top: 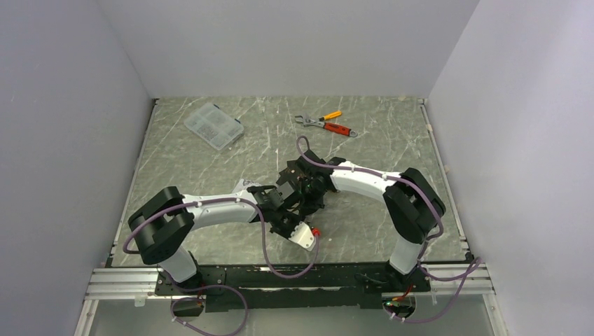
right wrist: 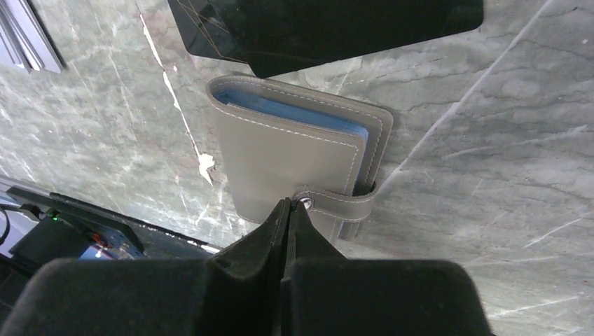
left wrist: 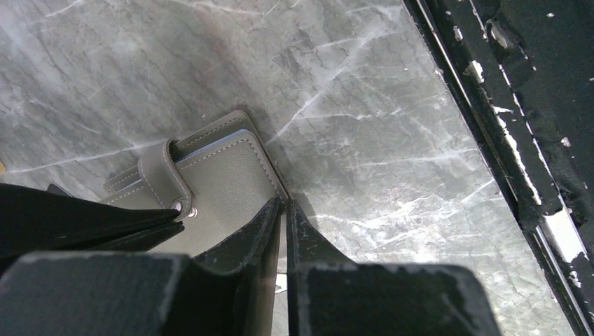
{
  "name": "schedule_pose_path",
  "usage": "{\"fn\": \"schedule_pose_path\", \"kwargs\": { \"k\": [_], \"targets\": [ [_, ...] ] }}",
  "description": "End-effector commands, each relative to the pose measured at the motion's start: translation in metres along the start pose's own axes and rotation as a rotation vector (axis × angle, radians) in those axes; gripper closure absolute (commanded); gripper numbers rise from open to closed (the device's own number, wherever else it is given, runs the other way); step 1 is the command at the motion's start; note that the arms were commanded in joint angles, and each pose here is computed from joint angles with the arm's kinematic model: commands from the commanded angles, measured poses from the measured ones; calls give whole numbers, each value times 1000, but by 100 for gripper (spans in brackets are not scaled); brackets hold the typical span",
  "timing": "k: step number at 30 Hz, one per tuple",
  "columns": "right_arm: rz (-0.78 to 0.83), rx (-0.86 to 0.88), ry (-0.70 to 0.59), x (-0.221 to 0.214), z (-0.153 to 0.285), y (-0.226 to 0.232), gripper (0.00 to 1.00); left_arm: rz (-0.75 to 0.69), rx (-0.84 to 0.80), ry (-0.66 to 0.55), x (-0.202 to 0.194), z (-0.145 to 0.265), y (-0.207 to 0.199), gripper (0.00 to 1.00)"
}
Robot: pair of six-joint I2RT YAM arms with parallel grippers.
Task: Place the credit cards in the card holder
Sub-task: Close the card holder at the center of the board.
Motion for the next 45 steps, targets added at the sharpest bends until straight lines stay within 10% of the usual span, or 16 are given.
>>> {"fn": "schedule_pose_path", "kwargs": {
  "k": [1, 45],
  "targets": [
    [27, -36, 14, -3, 0, -1, 100, -2, 23, -1, -1, 10, -1, 86],
    [61, -91, 105, -25, -21, -8, 100, -3, 51, 4, -8, 13, -3, 87]
  ]
}}
Point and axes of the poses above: each gripper's point midway between its finger pads, its own z axis back along the fingers, its own y axis along the line the jaws close on, x = y × z, the point moved 1 cm from there along z, back along the fingers, and after that the axes turned 4 degrees about z, right-handed, at the moved point
